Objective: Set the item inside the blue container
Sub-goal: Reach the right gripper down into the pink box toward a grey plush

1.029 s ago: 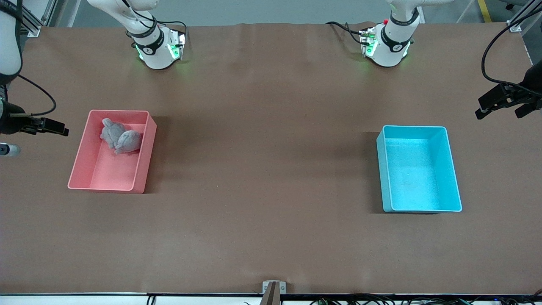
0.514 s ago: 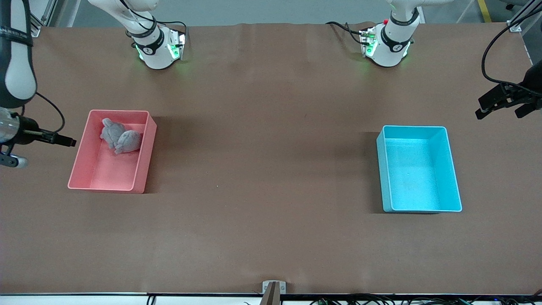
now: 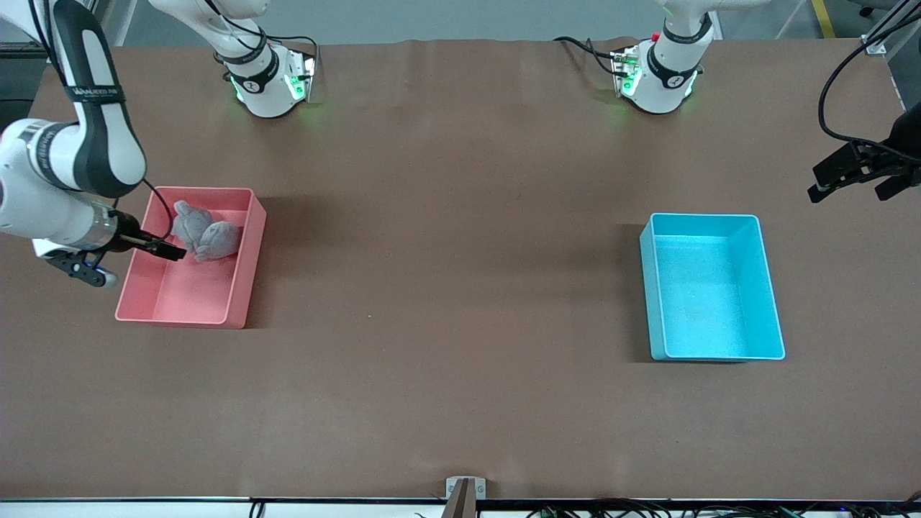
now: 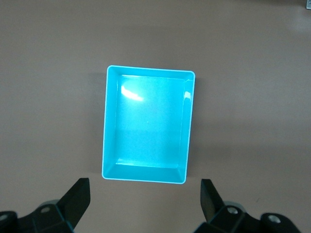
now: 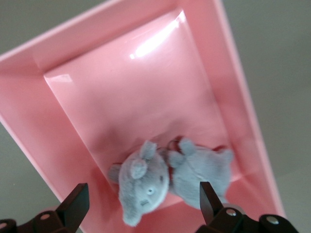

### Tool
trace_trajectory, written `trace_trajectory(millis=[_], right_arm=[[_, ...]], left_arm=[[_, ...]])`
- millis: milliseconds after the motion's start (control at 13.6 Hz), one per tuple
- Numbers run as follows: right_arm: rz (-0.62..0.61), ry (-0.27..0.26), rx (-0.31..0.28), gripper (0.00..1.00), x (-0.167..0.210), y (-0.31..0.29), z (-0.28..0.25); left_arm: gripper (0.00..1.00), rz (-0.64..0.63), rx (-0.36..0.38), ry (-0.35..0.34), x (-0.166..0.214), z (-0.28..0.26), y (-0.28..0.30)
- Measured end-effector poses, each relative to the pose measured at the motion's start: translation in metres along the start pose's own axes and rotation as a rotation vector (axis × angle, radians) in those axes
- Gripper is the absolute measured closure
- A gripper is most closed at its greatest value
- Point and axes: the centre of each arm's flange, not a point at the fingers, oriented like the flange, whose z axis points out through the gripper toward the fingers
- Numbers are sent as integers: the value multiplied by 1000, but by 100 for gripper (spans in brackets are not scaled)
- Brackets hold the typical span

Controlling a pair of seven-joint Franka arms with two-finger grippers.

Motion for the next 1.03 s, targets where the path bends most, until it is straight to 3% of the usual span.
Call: trace_trajectory(millis=[588, 1029], right_arm=[[80, 21, 4, 1, -31, -22, 51], [90, 2, -5, 3, -37, -20, 62]], left_arm=[[0, -1, 0, 0, 0, 0, 0], [0, -2, 0, 0, 0, 0, -1]])
